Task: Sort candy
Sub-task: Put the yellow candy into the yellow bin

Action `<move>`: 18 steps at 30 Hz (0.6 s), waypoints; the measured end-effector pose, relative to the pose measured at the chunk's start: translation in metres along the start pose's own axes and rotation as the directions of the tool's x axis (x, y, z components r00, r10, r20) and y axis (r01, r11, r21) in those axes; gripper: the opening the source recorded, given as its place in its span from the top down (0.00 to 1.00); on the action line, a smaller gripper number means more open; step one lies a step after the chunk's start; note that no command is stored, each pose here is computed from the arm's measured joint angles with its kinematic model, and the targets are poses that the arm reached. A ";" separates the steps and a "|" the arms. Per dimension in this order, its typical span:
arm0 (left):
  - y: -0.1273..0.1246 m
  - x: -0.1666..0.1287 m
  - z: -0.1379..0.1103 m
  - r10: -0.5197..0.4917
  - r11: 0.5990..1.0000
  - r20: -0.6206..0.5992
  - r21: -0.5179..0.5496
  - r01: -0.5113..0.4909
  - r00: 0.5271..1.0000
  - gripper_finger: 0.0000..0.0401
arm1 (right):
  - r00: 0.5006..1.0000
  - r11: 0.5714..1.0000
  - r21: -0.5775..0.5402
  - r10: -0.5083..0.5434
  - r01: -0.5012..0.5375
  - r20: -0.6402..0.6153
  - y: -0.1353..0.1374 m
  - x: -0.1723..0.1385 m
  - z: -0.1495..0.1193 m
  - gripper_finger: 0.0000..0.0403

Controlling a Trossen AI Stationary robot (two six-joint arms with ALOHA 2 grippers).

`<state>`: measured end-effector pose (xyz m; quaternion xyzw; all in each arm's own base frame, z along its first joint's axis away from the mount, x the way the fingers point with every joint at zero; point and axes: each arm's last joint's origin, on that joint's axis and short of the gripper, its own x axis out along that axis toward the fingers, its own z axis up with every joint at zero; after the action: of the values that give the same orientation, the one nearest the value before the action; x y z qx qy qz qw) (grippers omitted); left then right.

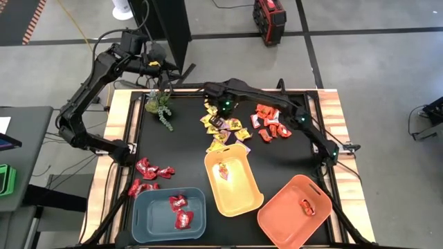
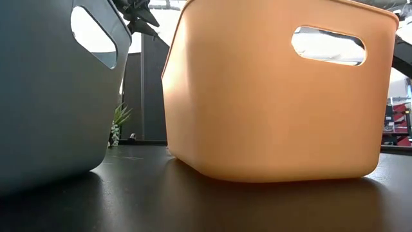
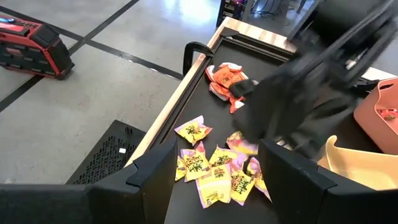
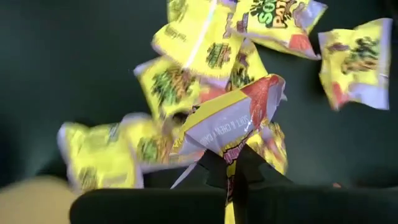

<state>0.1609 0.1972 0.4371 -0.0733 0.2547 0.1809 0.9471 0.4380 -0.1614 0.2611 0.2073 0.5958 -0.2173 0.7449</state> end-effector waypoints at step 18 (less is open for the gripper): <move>0.000 0.000 -0.001 -0.003 1.000 -0.011 -0.006 0.003 1.000 0.45 | 0.813 0.754 -0.554 0.540 -0.352 0.219 0.064 -0.159 -0.060 1.00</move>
<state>0.1605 0.1966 0.4361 -0.0777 0.2594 0.1798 0.9457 0.3956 -0.0626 0.4075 0.1062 0.4128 0.0934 0.8998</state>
